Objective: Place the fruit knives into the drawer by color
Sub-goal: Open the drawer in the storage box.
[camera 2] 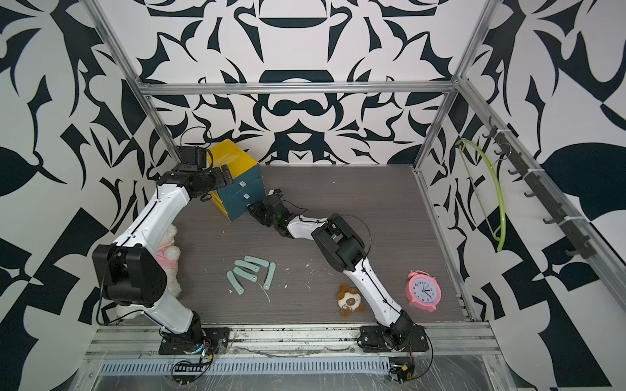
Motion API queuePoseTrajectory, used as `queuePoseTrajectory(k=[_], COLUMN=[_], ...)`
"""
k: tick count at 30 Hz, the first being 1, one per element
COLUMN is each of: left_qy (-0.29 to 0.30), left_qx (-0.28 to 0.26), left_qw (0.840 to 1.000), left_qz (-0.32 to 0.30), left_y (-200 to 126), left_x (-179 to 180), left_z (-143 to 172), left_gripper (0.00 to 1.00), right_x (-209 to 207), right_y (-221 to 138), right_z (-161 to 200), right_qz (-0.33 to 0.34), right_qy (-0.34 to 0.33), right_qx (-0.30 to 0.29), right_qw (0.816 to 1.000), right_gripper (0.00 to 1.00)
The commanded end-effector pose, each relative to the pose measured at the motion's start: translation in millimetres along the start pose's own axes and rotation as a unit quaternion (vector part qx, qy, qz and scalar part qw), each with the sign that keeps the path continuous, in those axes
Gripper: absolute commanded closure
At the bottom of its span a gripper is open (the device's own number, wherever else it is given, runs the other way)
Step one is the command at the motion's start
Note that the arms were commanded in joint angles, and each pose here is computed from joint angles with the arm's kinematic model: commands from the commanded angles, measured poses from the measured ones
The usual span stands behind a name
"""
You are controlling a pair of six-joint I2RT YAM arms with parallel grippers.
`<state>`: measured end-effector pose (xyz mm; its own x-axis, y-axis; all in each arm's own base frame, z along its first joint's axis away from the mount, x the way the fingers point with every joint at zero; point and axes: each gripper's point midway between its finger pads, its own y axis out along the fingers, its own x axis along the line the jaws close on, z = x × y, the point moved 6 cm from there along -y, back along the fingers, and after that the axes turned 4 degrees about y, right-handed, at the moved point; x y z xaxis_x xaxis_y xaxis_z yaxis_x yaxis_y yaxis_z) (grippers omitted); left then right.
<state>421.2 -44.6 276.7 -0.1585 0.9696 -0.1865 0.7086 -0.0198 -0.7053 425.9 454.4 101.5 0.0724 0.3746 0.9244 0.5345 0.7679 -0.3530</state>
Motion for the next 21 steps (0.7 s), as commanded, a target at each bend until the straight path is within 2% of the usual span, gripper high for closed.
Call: queuePoseTrajectory(k=[1, 10, 21], left_qy=[0.015, 0.015, 0.014], left_qx=[0.077, 0.082, 0.084], left_qw=[0.997, 0.996, 0.996], left_qz=[-0.017, -0.014, -0.011], left_y=[16, 18, 20], left_x=[9, 8, 7], left_z=[33, 35, 36], left_gripper=[0.01, 0.01, 0.01], right_x=[33, 27, 15], right_y=[-1, 8, 10], right_z=[-12, -18, -15], right_qz=[-0.048, -0.040, -0.033], right_qy=[-0.002, 0.001, 0.007], right_qx=[-0.020, -0.022, -0.022], right_qw=[0.999, 0.999, 0.999], right_gripper=[0.60, 0.64, 0.59])
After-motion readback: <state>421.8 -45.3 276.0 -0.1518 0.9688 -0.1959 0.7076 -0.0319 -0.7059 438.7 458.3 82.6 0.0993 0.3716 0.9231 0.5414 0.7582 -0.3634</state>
